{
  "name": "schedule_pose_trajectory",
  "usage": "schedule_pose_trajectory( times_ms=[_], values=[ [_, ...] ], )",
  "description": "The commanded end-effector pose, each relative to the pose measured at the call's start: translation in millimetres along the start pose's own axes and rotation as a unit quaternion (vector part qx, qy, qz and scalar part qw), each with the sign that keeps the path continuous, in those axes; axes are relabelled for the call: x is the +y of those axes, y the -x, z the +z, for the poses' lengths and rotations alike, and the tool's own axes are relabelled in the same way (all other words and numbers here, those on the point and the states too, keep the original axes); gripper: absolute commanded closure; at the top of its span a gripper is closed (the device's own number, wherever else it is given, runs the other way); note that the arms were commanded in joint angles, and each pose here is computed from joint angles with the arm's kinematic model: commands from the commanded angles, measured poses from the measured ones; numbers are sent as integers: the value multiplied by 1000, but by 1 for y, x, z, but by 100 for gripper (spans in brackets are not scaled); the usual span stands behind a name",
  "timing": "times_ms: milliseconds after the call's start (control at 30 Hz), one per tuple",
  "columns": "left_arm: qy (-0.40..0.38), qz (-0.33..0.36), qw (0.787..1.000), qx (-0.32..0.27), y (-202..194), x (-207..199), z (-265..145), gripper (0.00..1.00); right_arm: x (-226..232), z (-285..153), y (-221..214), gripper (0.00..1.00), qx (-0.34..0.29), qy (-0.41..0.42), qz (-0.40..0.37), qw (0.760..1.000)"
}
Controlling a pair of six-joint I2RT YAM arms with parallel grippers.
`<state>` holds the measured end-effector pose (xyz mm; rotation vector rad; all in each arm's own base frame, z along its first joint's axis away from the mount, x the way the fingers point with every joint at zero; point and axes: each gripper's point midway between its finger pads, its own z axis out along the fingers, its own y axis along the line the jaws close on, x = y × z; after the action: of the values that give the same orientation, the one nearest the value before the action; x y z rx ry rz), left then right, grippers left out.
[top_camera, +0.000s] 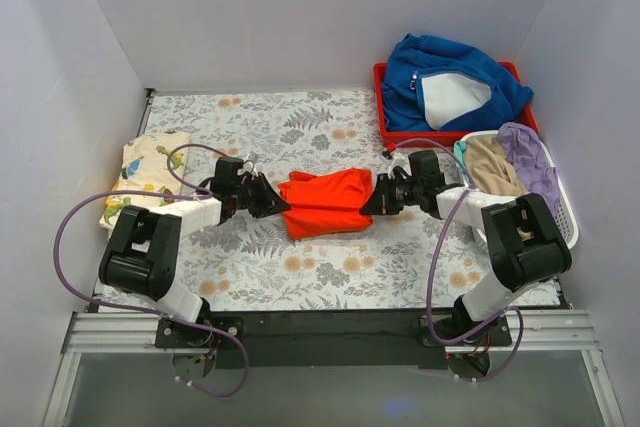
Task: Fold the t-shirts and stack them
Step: Fold the tshirt
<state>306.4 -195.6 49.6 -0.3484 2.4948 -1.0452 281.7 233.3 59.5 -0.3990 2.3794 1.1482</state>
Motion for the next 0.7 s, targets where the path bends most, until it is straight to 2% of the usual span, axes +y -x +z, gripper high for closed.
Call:
schedule_pose_trajectory(
  times_ms=[0, 33, 67, 100, 200, 233, 333, 367, 400, 467, 667],
  values=[
    [-2, 31, 999, -43, 24, -4, -13, 100, -10, -11, -2, 99, -11, -6, 9, 1000],
    [-4, 34, 999, -41, 26, -6, -12, 100, -10, -11, -6, 99, -6, -2, 9, 1000],
    [-12, 35, 999, -33, 23, -9, -12, 100, -6, -11, -8, 91, -1, 12, 5, 1000],
    [-20, 36, 999, -31, 24, -12, -11, 92, -6, -11, -9, 66, 0, 13, 3, 1000],
    [-44, 41, 998, -22, 22, -23, -13, 74, -6, -18, -1, 48, -15, -6, -20, 1000],
    [-50, 43, 997, -26, 24, -27, -15, 70, -7, -20, 3, 36, -20, -15, -27, 999],
    [-62, 44, 997, -25, 24, -35, -19, 57, -7, -32, 18, 33, -40, -48, -50, 997],
    [-68, 49, 996, -24, 25, -39, -20, 39, -8, -35, 26, 32, -50, -63, -57, 995],
    [-70, 53, 996, -26, 27, -42, -21, 36, -5, -40, 30, 32, -54, -68, -61, 994],
    [-71, 57, 995, -30, 33, -50, -26, 36, -3, -45, 41, 32, -68, -78, -77, 992],
    [-74, 67, 994, -44, 46, -60, -26, 34, -3, -47, 41, 32, -59, -85, -63, 993]
  ],
)
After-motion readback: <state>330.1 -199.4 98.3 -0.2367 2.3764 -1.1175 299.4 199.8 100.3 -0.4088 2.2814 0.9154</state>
